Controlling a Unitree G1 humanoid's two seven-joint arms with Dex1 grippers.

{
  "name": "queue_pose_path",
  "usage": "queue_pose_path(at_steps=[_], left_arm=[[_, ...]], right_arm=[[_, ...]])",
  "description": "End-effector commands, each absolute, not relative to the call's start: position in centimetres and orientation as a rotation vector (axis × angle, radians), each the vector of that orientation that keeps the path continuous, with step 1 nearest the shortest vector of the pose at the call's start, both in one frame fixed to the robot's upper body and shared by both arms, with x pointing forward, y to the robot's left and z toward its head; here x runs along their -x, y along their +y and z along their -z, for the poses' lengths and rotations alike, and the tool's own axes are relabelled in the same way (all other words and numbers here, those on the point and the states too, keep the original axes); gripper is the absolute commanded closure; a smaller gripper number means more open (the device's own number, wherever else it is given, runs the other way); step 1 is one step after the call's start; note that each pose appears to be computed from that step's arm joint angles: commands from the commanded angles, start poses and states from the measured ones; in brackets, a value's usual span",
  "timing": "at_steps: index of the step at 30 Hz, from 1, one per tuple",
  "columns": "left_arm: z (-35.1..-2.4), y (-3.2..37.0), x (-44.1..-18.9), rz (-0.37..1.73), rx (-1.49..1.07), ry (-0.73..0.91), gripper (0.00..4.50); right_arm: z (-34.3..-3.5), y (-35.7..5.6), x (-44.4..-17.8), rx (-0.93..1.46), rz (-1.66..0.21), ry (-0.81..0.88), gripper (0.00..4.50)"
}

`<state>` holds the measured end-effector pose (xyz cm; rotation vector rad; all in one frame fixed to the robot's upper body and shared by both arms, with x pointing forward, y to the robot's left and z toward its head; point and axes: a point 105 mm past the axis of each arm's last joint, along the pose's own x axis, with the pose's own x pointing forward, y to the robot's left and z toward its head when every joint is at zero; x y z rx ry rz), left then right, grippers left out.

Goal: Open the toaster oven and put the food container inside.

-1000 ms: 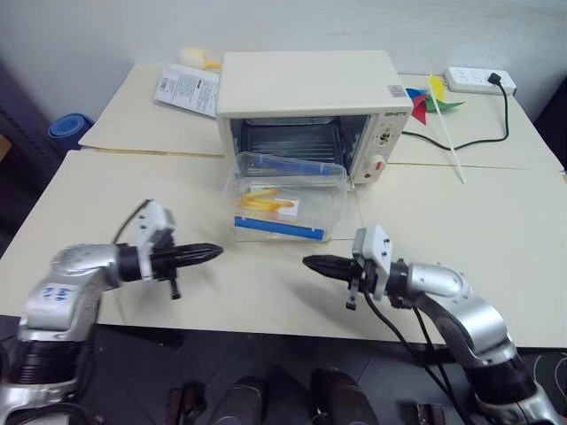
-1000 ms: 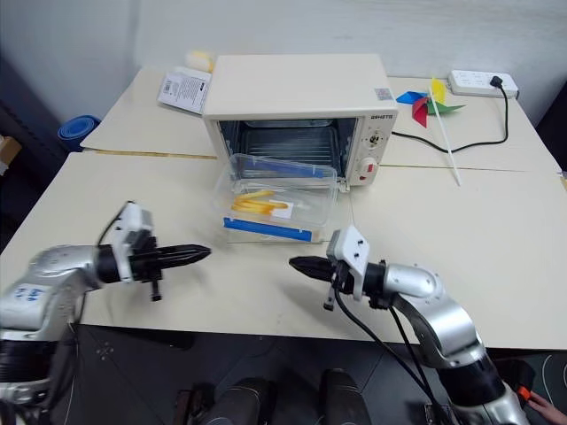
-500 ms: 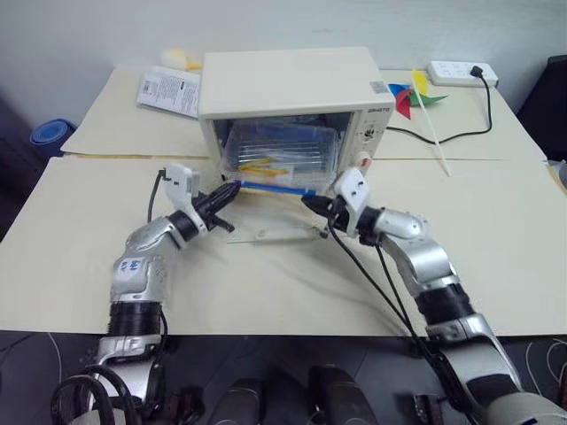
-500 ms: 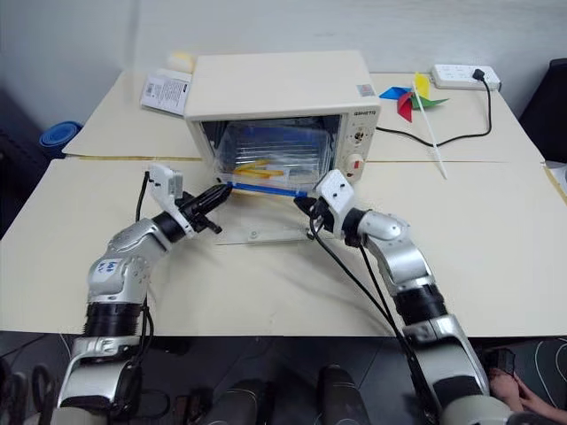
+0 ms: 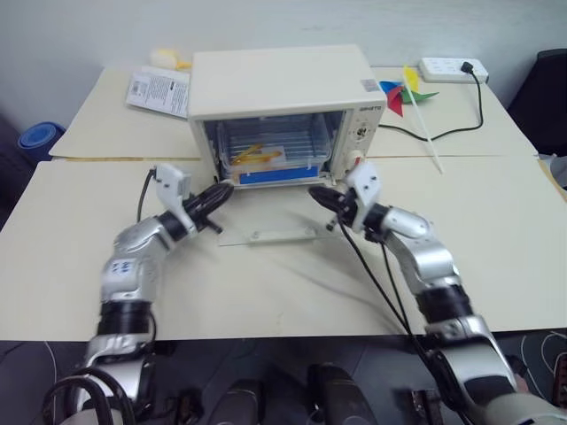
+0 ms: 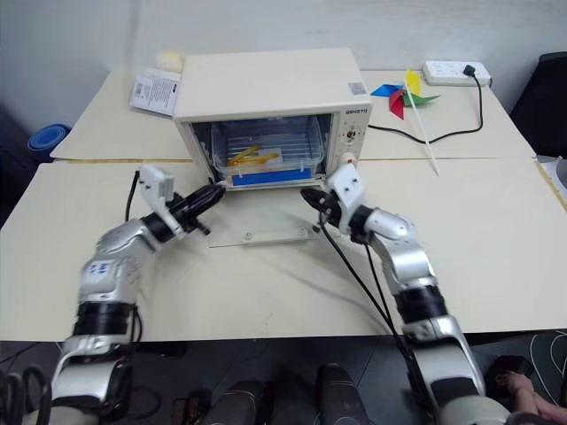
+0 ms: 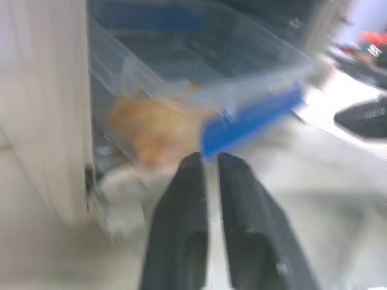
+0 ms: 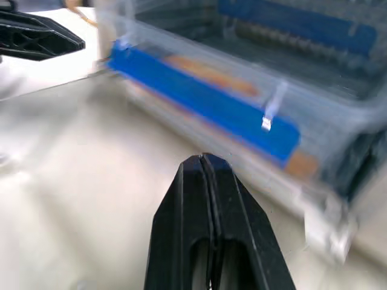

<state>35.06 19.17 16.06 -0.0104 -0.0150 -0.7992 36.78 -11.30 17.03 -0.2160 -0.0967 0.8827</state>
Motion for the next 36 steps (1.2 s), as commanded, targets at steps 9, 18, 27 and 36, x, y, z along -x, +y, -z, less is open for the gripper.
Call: queue_pose_path(at_steps=[9, 18, 27, 36], left_arm=[[-17.4, 23.8, -26.3, 1.215, -0.271, 0.053, 0.31], [-18.4, 22.0, -26.8, 1.112, -0.116, -0.119, 0.31], [-17.6, 24.6, -28.1, 0.786, -0.126, -0.17, 0.31], [-13.4, 26.7, -26.1, 0.692, -0.318, -0.005, 0.3]], right_arm=[[-10.8, -18.0, -35.3, 0.393, -0.968, 0.098, 4.5], [-15.4, -12.8, -36.8, 0.156, -1.007, -0.259, 4.5], [-23.5, -13.4, -35.0, -0.077, -0.986, -0.566, 4.5], [-16.1, -16.3, -29.8, 0.318, -1.187, -0.221, 2.34]])
